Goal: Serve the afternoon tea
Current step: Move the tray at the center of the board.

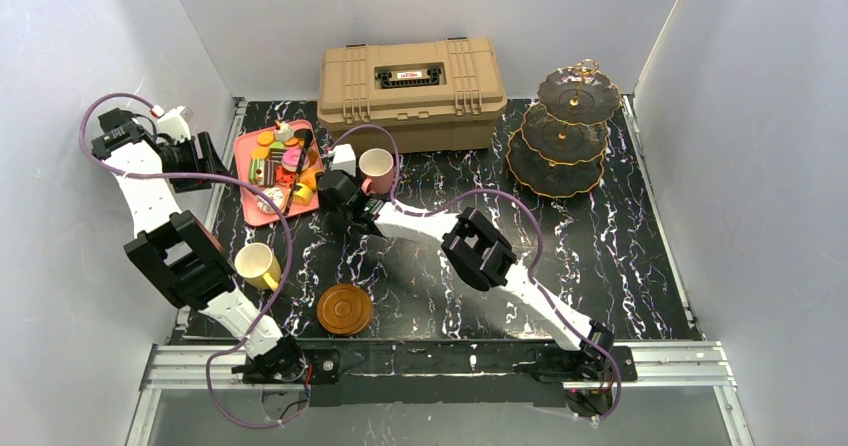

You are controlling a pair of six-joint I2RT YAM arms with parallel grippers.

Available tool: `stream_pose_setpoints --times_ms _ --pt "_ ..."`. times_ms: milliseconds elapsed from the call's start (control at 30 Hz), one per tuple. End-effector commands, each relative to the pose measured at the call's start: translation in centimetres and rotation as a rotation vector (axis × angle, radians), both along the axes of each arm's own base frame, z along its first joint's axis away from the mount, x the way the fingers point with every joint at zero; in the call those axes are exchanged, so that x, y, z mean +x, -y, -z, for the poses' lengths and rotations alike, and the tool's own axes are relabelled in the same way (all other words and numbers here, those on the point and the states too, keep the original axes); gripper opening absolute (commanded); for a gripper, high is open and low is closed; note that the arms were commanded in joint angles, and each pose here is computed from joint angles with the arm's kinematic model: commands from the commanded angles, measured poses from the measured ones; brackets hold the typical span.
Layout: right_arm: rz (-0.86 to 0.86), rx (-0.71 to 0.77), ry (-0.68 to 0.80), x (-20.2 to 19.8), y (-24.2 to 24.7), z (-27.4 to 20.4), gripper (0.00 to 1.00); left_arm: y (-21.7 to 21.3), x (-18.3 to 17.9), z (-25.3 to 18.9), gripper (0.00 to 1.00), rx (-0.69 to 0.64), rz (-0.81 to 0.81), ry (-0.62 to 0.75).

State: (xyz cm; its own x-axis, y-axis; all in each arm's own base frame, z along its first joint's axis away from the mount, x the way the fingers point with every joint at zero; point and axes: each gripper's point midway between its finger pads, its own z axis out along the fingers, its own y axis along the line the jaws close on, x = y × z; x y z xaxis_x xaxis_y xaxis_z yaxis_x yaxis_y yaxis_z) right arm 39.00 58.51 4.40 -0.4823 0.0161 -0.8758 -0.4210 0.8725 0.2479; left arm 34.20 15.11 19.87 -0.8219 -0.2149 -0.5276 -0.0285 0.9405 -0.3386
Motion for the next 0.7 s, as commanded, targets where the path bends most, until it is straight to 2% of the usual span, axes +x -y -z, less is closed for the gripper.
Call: stream_pose_setpoints --times_ms 0,367,600,667 --pt "0.045 0.074 0.008 1.5 -0.4 -0.3 0.65 0.7 -0.6 -1.0 0.59 -0.028 0.014 0.023" --pt "0.036 -0.036 -0.05 -0.2 0.3 3.8 0.55 1.0 -0.6 -1.8 0.59 -0.058 0.01 0.041" --pt "0.029 -0.119 -0.031 -1.4 0.7 3.8 0.55 1.2 -0.8 -2.4 0.59 -0.063 0.006 0.048" --pt "0.021 -0.136 -0.031 -1.8 0.9 3.9 0.59 1.3 -0.8 -2.6 0.59 -0.064 0.007 0.053"
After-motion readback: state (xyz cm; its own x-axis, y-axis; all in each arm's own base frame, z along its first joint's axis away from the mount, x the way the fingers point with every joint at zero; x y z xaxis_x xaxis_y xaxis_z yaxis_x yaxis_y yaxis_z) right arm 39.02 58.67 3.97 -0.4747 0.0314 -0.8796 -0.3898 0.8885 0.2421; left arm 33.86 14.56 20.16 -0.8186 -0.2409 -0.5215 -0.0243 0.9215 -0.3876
